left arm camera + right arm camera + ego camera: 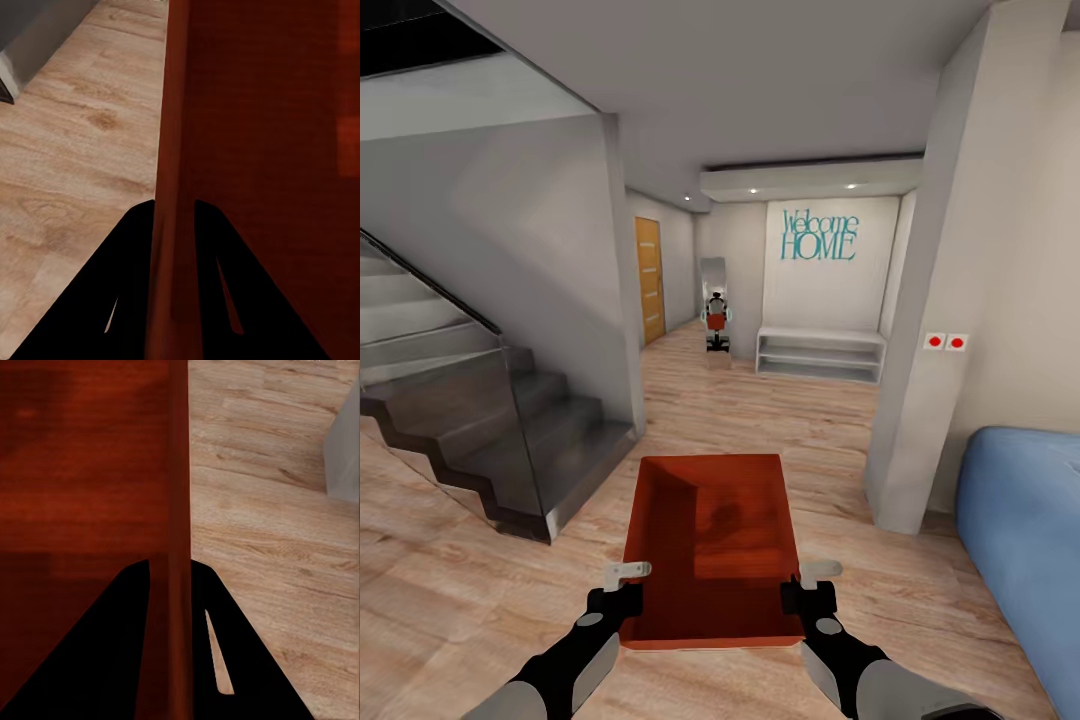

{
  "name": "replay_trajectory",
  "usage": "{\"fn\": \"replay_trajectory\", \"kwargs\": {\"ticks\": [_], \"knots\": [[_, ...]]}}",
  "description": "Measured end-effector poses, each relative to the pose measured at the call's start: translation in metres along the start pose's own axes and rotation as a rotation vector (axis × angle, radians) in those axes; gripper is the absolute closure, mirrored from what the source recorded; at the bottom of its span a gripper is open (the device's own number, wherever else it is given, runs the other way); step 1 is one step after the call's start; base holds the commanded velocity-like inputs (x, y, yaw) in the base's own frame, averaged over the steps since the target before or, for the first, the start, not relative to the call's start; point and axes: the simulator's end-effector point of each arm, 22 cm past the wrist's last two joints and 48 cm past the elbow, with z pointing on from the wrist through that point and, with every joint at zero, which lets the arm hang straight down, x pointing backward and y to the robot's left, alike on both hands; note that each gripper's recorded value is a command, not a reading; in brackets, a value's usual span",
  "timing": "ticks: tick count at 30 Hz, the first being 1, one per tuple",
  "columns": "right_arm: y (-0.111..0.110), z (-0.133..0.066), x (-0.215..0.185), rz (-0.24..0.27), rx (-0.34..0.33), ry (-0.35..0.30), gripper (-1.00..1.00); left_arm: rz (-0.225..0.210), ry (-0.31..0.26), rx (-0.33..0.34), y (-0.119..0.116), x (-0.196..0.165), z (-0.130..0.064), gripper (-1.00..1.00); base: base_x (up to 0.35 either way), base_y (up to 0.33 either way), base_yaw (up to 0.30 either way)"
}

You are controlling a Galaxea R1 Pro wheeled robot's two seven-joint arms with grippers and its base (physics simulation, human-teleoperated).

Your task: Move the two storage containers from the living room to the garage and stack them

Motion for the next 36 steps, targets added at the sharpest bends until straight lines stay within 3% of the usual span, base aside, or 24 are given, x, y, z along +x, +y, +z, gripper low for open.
{"fn": "replay_trajectory", "kwargs": {"ticks": [36], "knots": [[-0.0001,-0.0001,0.0005,0.001,0.000,0.001,1.00,0.001,0.001,0.000,-0.0001,0.0002,0.0000,1.00,0.322,0.000,0.000]]}}
